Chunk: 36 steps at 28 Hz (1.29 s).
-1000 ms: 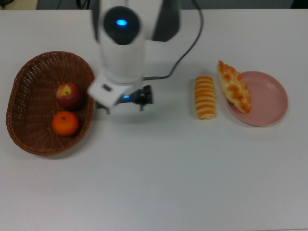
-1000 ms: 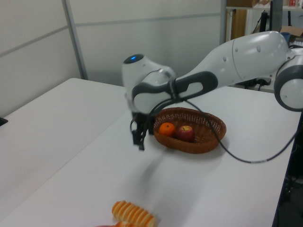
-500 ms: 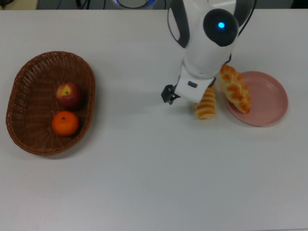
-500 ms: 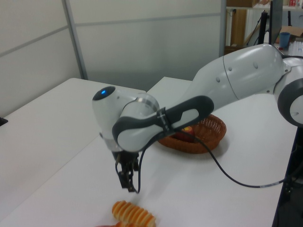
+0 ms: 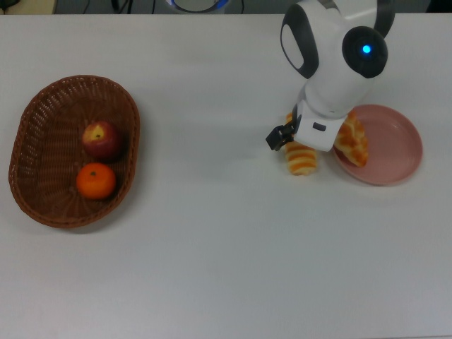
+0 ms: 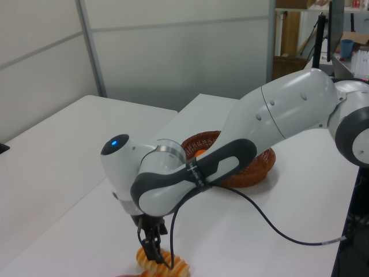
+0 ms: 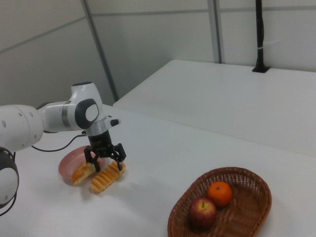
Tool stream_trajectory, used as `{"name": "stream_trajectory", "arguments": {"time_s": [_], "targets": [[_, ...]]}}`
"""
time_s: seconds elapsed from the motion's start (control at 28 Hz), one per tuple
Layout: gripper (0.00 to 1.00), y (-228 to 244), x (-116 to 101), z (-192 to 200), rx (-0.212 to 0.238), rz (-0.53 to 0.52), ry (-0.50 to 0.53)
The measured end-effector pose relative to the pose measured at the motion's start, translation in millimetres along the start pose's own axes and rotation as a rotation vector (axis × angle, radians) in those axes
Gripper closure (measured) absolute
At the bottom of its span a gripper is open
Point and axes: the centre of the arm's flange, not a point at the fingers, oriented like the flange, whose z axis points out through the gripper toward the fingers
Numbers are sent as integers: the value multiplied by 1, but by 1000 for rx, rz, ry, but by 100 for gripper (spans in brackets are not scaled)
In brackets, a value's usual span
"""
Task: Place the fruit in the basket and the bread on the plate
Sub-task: 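Lower the gripper and grasp the striped bread roll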
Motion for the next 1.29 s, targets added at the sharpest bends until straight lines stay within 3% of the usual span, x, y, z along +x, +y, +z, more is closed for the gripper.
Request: {"name": "stream_trajectory", "arguments": {"time_s": [0.11,0.29,0.36,0.61,1.04,1.18,1.29], "targets": [[1,-11,1,1,-2,-16,-2],[19,-23,-1,9,-4,-20,-21],[25,-26,-3,15,-4,20,-33],[29,-28,-7,26,-7,156,-55],[75,-25,-9,18,0,202,-47],[84,-19,-14,6,-3,213,-43],[84,-16,-19,-11,-5,218,-25]]}}
